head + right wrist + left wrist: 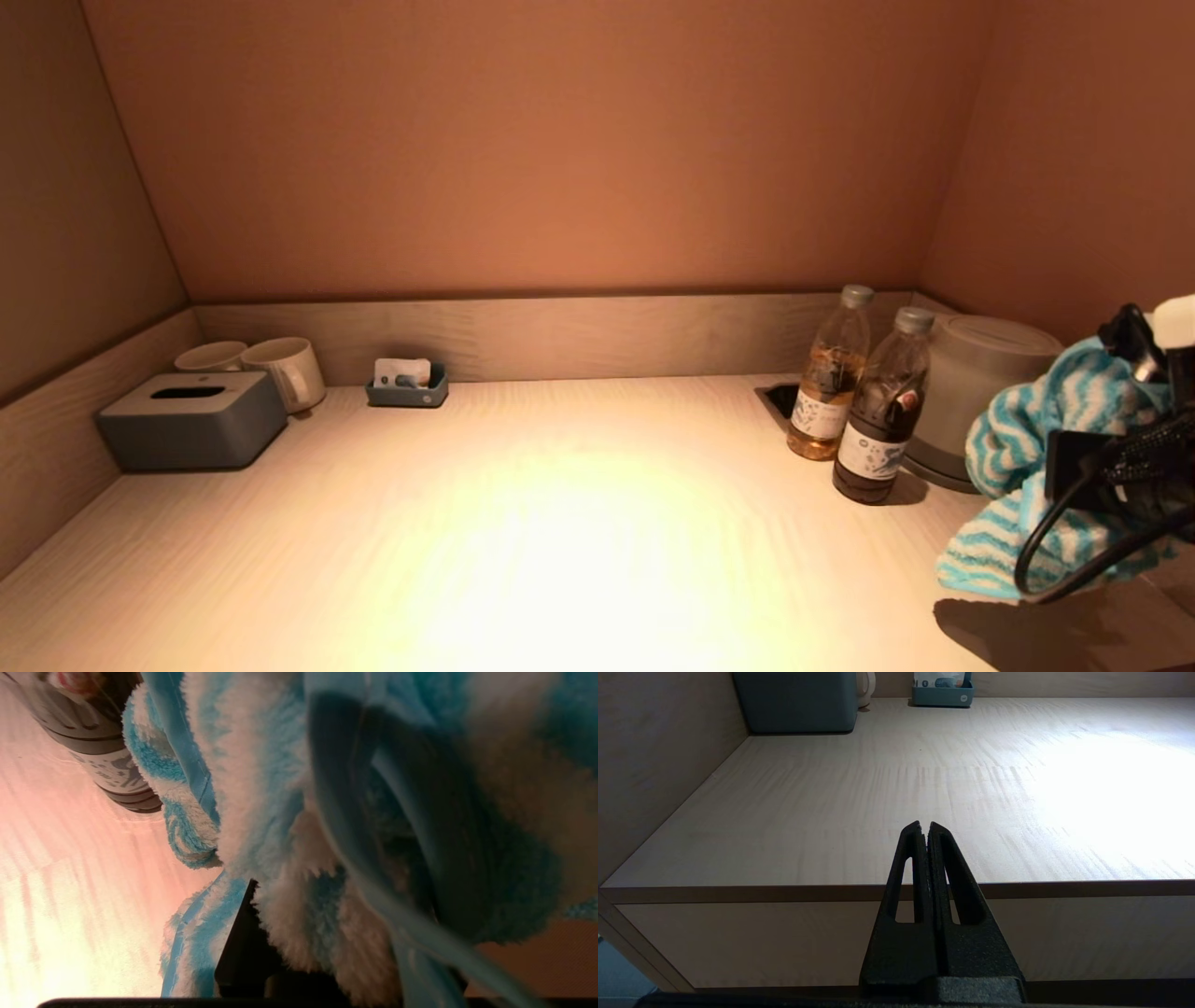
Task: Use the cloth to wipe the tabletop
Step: Place the tablecloth
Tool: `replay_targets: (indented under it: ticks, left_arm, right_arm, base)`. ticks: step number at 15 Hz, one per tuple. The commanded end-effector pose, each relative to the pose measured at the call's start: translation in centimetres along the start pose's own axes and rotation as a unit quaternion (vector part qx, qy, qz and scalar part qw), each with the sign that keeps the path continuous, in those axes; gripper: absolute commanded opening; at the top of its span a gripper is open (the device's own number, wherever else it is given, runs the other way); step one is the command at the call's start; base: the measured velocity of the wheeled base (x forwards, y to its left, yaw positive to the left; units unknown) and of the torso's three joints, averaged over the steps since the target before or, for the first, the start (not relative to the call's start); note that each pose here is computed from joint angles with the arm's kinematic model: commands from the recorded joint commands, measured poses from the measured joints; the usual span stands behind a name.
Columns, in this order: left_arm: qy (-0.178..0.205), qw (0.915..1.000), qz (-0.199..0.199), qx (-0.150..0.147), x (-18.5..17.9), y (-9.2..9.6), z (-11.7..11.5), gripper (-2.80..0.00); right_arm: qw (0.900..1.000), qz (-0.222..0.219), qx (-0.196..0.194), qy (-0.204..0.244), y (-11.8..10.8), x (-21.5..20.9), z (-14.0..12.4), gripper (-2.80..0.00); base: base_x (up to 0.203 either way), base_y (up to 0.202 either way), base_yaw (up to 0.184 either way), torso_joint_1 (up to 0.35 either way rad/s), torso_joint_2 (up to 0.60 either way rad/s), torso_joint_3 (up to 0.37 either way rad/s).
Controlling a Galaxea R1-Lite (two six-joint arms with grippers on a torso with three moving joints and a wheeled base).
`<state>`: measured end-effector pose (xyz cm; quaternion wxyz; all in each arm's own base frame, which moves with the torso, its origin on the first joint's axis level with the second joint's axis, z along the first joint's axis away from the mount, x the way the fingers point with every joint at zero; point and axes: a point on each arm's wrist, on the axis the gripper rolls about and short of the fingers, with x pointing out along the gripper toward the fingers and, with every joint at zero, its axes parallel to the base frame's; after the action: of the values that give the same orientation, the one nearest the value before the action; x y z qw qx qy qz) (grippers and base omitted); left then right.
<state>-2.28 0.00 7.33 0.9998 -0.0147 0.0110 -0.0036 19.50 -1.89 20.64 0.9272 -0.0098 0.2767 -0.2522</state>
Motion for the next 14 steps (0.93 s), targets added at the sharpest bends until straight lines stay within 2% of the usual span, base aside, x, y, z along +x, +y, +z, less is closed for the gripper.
replay_targets:
  ticks: [1, 6, 12, 14]
  left_arm:
    - [0.0, 1.0, 0.0, -0.001, 0.0, 0.0, 0.0, -2.8]
    - [0.0, 1.0, 0.0, 0.0, 0.0, 0.0, 0.0, -2.8]
    - [0.0, 1.0, 0.0, -0.001, 0.0, 0.0, 0.0, -2.8]
    - [0.0, 1.0, 0.0, -0.001, 0.0, 0.0, 0.0, -2.8]
  right_arm:
    - [1.0, -0.006, 0.01, 0.005, 0.0, 1.9, -0.2, -2.8]
    - [0.999, -0.027, 0.033, 0.031, -0.9, 6.8, -0.4, -2.8]
    - [0.997, -0.029, 0.035, 0.061, -2.4, 9.5, -0.7, -2.8]
    - [0.997, -0.031, 0.033, 0.058, -2.4, 10.0, -0.8, -2.8]
  base:
    - [0.0, 0.0, 0.0, 0.0, 0.0, 0.0]
    - [0.0, 0.0, 0.0, 0.0, 0.0, 0.0]
    - [0.0, 0.0, 0.0, 0.0, 0.0, 0.0]
    - [0.0, 0.0, 0.0, 0.0, 0.0, 0.0]
